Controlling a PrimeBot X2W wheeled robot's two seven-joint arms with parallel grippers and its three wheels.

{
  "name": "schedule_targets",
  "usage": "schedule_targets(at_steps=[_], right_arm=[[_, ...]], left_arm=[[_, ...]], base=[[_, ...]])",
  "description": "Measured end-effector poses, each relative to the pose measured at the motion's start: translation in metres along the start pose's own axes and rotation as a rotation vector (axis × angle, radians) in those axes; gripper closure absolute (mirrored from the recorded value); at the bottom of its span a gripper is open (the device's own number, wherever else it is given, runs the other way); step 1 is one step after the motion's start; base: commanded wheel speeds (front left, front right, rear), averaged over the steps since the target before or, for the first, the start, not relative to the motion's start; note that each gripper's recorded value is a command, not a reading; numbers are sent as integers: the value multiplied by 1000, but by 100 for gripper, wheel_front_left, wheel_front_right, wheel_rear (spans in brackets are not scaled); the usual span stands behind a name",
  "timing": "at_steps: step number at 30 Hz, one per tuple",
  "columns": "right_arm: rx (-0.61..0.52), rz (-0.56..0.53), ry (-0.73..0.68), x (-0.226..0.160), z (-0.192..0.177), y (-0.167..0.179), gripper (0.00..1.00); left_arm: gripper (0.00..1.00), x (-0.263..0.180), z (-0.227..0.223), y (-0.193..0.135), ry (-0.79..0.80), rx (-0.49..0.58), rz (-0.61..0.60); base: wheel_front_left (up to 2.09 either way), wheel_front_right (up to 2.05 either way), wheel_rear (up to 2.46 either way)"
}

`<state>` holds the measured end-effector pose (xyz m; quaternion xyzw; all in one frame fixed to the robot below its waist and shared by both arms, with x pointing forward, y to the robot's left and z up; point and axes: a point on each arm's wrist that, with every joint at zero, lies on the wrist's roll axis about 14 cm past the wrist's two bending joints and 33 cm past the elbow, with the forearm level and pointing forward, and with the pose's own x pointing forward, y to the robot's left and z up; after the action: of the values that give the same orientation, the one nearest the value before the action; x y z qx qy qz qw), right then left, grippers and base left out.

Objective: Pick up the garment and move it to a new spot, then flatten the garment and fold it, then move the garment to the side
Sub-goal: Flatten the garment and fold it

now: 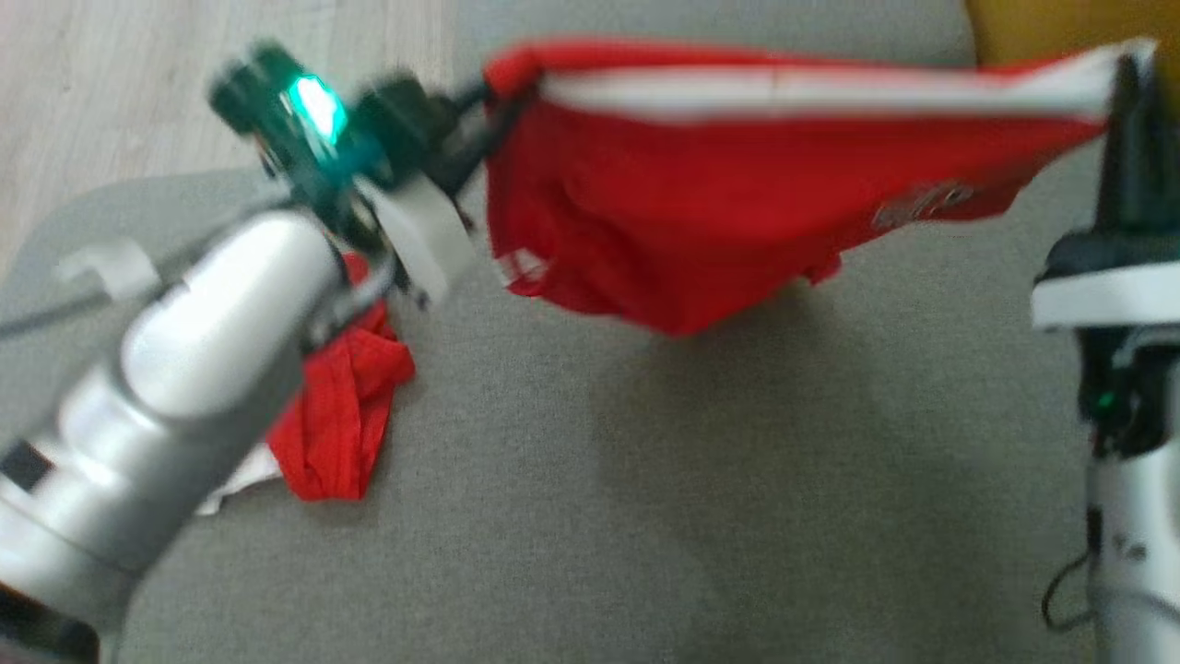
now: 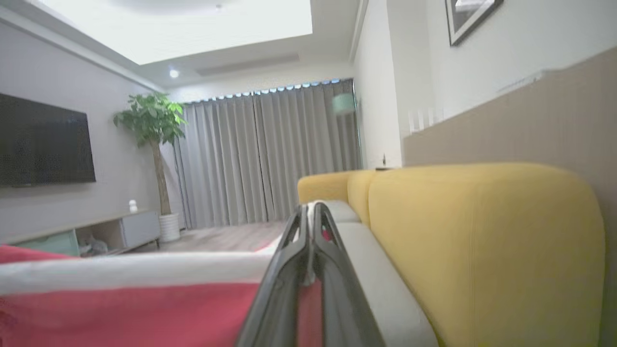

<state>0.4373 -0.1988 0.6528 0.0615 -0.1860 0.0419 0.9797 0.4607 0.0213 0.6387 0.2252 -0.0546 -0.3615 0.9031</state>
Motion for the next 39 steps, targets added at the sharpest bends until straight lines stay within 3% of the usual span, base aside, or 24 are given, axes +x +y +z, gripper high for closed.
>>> schedule_targets(at_steps=[2,4,7,18,22,25,31,33,39], right_arm=[[2,-9,-101,8,31,-2,100],[-10,10,-148,12,49,5,100],[-55,51,-121,9,45,19,100],[-105,-79,-55,-9,34,-21,100],[-94,-96,26,-18,14,-26,100],[-90,-77,57,-16,4,-22,100],[-91,-56,113,17,-11,-26,100],[-51,-31,139,39,-20,-20,100],[-117,29,88,123,-20,-15,100]], left_arm=[[100,-1,22,14,-20,57,18],[100,-1,25,6,30,107,-26],[100,-2,21,-18,59,65,-103],[100,-6,38,-13,-13,-80,-113],[100,-7,28,-35,21,-203,-181],[100,-7,16,-49,60,-232,-233],[100,14,-9,-15,142,-217,-186],[100,26,-26,-5,190,-202,-173],[100,80,-43,59,145,-195,-44]], base=[[0,0,0],[0,0,0],[0,0,0],[0,0,0],[0,0,0],[0,0,0],[0,0,0],[0,0,0],[0,0,0]])
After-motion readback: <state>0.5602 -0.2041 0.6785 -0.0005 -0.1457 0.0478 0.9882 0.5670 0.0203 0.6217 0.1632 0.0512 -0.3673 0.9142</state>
